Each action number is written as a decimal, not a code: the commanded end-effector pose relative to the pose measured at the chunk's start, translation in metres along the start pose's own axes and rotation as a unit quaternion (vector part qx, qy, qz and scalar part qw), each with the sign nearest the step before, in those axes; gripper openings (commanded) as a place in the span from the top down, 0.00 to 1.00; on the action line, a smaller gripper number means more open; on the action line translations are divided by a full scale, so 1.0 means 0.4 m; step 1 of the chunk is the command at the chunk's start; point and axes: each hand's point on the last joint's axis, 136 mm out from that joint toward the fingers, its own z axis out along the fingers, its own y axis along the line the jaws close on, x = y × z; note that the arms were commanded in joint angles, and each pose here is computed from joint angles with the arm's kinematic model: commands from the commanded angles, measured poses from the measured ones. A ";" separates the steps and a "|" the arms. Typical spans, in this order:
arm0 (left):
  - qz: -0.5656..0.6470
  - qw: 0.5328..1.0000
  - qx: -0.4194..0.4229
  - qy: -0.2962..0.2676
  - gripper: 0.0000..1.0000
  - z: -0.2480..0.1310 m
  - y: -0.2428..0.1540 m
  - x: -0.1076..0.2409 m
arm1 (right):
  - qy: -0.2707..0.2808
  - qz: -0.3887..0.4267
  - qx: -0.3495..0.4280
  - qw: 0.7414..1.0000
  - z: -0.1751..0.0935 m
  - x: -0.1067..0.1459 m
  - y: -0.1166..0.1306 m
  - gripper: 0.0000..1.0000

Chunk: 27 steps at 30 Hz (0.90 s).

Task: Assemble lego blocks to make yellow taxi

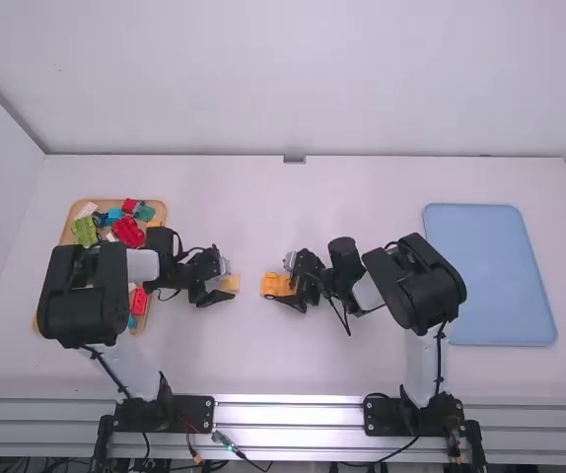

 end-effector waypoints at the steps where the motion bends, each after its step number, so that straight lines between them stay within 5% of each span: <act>1: -0.009 1.000 0.012 -0.003 0.32 0.009 -0.018 0.002 | -0.002 0.003 -0.005 1.000 0.003 0.002 0.000 0.01; 2: -0.010 1.000 0.013 -0.002 0.40 0.010 -0.019 0.002 | -0.002 0.003 -0.005 1.000 0.003 0.002 0.000 0.01; 11: -0.021 1.000 0.009 -0.001 0.60 0.008 -0.014 0.005 | -0.002 0.004 -0.005 1.000 0.003 0.002 0.000 0.01; 23: -0.017 1.000 0.013 -0.008 0.72 0.012 -0.017 -0.007 | -0.001 0.005 -0.007 1.000 0.005 0.003 0.003 0.01; 27: -0.033 0.998 0.013 -0.043 0.97 -0.004 0.008 -0.048 | 0.005 0.010 -0.007 1.000 0.004 0.010 0.002 0.01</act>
